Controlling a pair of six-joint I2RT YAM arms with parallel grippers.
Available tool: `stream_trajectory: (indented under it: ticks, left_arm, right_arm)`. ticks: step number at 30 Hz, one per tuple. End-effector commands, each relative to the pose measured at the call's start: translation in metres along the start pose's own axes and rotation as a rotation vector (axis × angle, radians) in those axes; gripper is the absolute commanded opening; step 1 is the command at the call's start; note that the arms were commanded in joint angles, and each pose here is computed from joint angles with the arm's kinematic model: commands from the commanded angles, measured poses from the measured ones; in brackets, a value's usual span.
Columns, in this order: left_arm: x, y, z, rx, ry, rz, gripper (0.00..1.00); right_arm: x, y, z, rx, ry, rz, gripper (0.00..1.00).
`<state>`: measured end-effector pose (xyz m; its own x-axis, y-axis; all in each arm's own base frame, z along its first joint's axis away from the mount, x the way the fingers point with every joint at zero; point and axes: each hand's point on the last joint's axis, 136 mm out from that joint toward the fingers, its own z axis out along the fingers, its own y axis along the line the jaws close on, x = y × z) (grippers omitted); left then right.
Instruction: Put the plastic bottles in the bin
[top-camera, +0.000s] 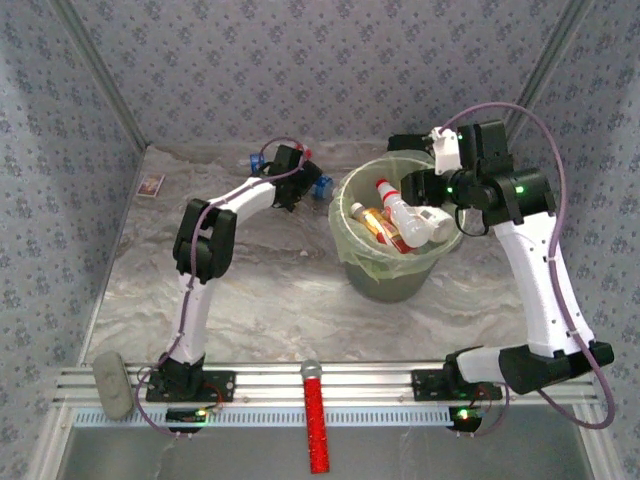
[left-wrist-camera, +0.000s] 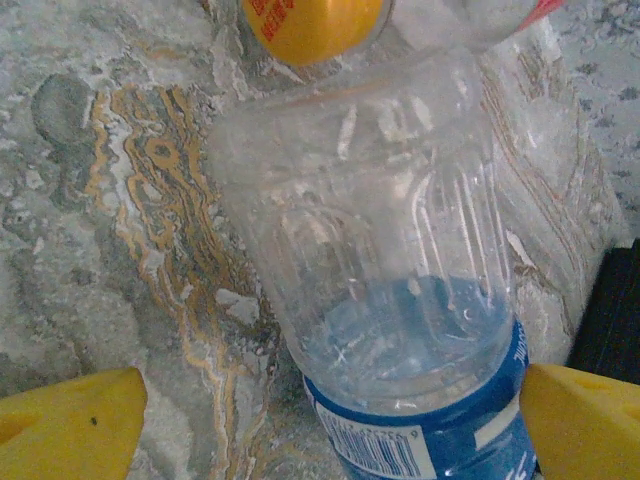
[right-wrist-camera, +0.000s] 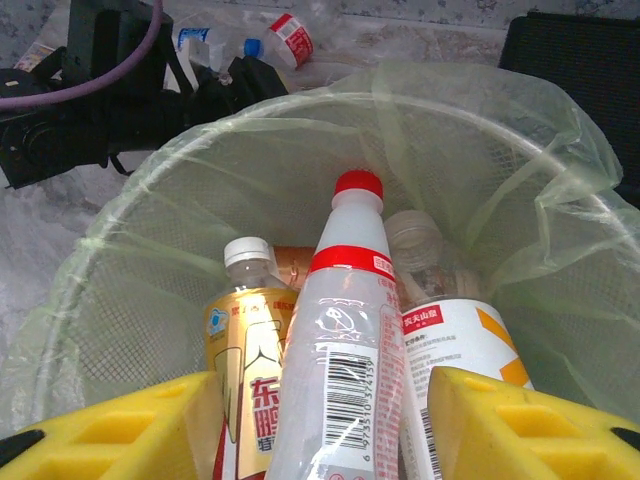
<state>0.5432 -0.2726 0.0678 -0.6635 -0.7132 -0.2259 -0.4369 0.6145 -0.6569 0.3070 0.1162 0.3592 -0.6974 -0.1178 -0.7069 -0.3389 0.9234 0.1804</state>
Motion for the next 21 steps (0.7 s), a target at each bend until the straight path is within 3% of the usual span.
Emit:
stream_trajectory:
  ticks: [1, 11, 17, 21]
  left_arm:
    - [-0.004, -0.003, 0.008, 0.000, -0.042, -0.027, 0.91]
    - [-0.010, -0.004, 0.015, -0.008, -0.071, 0.000, 0.60]
    - [-0.011, -0.008, -0.007, -0.001, -0.087, 0.030, 0.54]
    - [-0.010, -0.003, -0.042, 0.010, -0.130, 0.038, 0.54]
  right_arm:
    - [0.003, -0.005, 0.002, 0.021, 0.005, 0.023, 0.59]
    - [0.009, -0.006, 0.000, 0.025, 0.012, 0.030, 0.60]
    - [0.008, -0.006, -0.003, 0.026, 0.003, 0.031, 0.60]
    - [0.005, -0.003, -0.007, 0.018, -0.010, 0.029, 0.60]
